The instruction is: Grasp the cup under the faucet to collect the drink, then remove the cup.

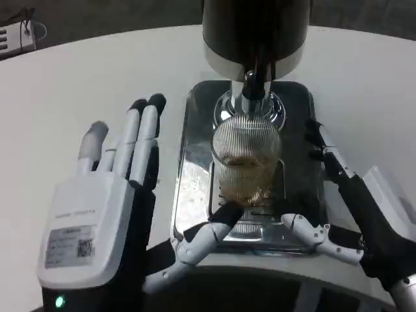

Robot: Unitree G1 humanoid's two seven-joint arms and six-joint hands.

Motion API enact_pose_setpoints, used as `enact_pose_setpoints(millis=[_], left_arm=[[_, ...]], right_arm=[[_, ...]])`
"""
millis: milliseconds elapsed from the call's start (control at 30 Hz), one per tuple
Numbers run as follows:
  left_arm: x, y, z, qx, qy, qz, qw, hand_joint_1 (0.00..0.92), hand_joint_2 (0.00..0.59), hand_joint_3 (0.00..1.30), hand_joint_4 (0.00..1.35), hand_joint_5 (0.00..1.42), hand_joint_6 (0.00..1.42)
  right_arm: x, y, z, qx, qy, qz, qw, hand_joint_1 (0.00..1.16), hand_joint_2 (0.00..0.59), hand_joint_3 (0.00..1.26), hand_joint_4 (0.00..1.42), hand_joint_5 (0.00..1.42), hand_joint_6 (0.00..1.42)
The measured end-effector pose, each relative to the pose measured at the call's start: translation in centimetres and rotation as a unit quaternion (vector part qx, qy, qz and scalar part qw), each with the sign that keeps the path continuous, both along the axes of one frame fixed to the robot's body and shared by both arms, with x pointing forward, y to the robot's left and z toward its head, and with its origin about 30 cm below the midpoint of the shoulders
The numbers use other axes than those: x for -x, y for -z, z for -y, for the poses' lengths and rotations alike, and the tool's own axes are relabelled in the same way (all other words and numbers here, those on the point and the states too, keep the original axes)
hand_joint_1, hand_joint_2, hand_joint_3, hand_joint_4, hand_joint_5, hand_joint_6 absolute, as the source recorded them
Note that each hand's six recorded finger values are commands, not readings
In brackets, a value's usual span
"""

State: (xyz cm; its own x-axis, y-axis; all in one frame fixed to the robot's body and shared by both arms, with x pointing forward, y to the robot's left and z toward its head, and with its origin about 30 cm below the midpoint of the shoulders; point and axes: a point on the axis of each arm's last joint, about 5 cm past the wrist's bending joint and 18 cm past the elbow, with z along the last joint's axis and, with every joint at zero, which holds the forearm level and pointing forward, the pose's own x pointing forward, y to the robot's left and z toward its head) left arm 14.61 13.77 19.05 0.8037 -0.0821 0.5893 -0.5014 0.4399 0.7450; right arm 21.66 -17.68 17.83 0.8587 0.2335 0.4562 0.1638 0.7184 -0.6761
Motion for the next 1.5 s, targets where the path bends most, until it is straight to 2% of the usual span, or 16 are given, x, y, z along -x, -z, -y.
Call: enact_pose_setpoints(millis=[333,633,1100,1400,1500], left_arm=[[1.1,1.3,-0.4,-0.021,-0.009,-0.021,0.9995,0.0,0.154,0.0,0.0,0.11,0.0],[2.3,3.5,-0.7,-0.021,-0.022,-0.059,0.9978,0.0,0.154,0.0,0.0,0.12,0.0],[2.7,3.8,-0.7,-0.026,-0.02,-0.07,0.997,0.0,0.156,0.0,0.0,0.13,0.01],[3.3,4.2,-0.9,-0.031,-0.023,-0.09,0.9952,0.0,0.161,0.0,0.0,0.14,0.01],[3.4,4.3,-0.9,-0.032,-0.024,-0.094,0.9947,0.0,0.161,0.0,0.0,0.14,0.01]], right_arm=[[-0.7,0.06,-0.3,-0.003,-0.009,-0.007,0.9999,0.51,0.263,0.0,0.06,0.14,0.25],[-1.5,0.09,-0.59,-0.011,-0.021,-0.013,0.9996,0.53,0.246,0.0,0.05,0.13,0.25],[-2.6,-0.03,-1.17,-0.015,-0.043,-0.01,0.9989,0.56,0.239,0.0,0.05,0.14,0.26],[-3.7,0.08,-1.71,-0.029,-0.051,-0.021,0.998,0.58,0.233,0.0,0.05,0.14,0.27],[-3.9,0.0,-1.8,-0.03,-0.051,-0.021,0.998,0.58,0.233,0.0,0.04,0.13,0.26]])
